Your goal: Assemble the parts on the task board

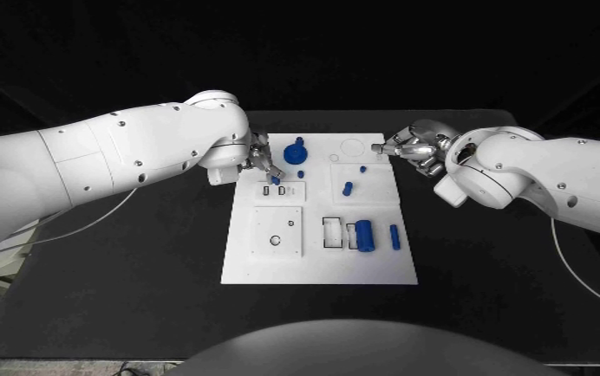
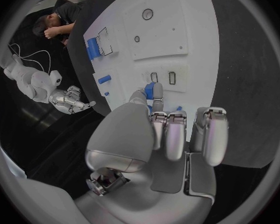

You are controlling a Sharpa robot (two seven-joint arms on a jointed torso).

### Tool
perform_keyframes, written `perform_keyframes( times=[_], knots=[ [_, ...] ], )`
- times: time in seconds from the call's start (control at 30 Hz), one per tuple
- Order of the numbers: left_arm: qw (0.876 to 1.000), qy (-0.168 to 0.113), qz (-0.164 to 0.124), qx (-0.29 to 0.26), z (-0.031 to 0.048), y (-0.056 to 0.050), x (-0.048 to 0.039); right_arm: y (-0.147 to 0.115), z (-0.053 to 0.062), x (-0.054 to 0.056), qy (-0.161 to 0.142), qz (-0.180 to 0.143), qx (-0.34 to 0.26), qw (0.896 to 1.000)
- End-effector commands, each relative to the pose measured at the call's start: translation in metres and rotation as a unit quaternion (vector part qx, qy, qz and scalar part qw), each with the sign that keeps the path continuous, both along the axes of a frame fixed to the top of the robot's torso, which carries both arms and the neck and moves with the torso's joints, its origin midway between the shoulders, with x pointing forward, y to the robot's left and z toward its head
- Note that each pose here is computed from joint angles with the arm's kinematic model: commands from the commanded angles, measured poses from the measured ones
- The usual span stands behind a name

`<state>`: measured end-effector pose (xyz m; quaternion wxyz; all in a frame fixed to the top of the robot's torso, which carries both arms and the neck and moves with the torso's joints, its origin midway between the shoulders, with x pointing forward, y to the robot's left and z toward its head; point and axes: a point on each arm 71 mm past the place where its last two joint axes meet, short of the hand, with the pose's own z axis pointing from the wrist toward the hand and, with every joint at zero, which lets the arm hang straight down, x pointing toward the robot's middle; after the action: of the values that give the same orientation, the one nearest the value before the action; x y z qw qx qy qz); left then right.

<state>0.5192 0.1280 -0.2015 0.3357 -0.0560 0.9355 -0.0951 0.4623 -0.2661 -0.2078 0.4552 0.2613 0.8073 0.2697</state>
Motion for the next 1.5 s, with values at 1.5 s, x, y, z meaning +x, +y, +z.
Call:
perform_keyframes(
  times=[1.5],
  knots=[
    [0.999,0.006,-0.014,0.042,-0.0140,-0.008,-0.0041,0.003,-0.001,-0.001,0.001,0.009,-0.003,1.000]
  ],
)
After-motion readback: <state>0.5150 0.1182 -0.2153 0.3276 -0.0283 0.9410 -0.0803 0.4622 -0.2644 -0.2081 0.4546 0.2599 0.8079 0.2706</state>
